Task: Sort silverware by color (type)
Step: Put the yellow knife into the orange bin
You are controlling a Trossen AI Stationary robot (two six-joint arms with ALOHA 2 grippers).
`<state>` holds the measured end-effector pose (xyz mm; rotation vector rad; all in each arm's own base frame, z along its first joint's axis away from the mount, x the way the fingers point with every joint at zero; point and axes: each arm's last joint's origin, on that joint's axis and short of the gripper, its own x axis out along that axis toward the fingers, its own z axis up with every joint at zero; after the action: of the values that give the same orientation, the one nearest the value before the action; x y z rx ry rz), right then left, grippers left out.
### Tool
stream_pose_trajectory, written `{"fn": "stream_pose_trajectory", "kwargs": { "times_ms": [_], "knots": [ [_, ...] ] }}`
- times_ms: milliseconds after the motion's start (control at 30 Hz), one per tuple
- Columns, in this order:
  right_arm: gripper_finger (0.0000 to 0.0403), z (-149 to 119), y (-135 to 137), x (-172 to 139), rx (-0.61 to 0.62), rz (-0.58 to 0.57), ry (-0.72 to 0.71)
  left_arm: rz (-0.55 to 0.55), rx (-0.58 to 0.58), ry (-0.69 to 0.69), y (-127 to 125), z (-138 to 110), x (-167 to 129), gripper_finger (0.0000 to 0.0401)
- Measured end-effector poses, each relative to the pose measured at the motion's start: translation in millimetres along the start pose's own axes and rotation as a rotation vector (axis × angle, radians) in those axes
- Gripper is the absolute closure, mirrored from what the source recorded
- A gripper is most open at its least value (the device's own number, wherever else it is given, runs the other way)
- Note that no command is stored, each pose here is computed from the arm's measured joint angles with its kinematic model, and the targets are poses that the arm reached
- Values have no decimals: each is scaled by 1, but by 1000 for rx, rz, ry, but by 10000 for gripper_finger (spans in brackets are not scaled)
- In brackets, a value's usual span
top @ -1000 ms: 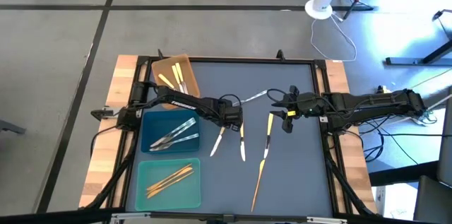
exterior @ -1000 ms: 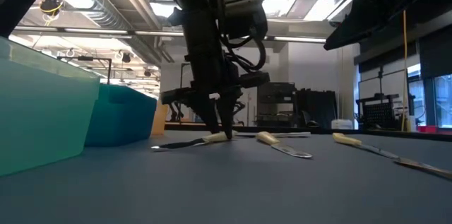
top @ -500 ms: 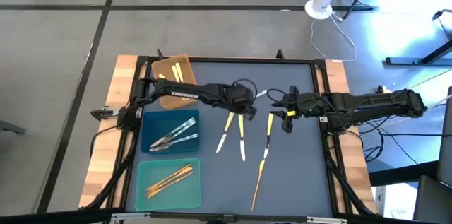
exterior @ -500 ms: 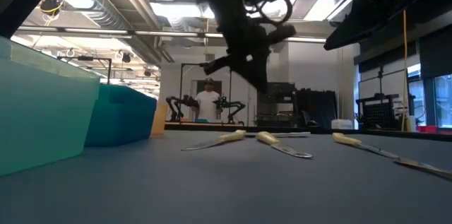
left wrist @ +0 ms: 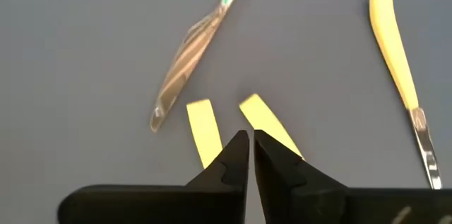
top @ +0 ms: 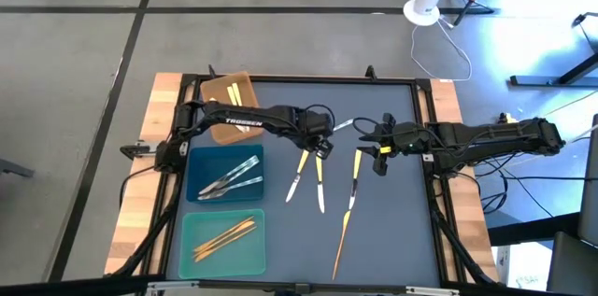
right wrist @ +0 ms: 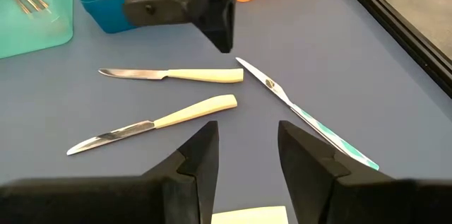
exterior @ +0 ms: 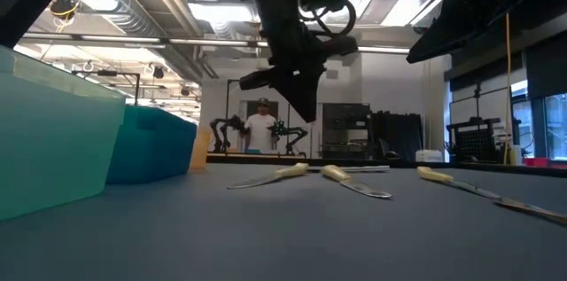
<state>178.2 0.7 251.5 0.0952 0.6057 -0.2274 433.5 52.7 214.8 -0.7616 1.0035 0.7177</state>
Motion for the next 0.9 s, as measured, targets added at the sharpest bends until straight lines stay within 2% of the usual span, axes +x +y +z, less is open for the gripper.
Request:
{"fn": "stream_pose_trajectory", "kwargs": {
  "times_ms": [267, 667, 900],
  "knots": [
    [269, 0, 0, 0, 0, 0, 0, -10, 21, 27, -5, -7, -1, 323],
    [269, 0, 0, 0, 0, 0, 0, 34, 16, 14, -2, -8, -1, 219],
    [269, 0, 0, 0, 0, -1, 1, 79, 29, 51, -1, -14, 21, 186]
  ]
}}
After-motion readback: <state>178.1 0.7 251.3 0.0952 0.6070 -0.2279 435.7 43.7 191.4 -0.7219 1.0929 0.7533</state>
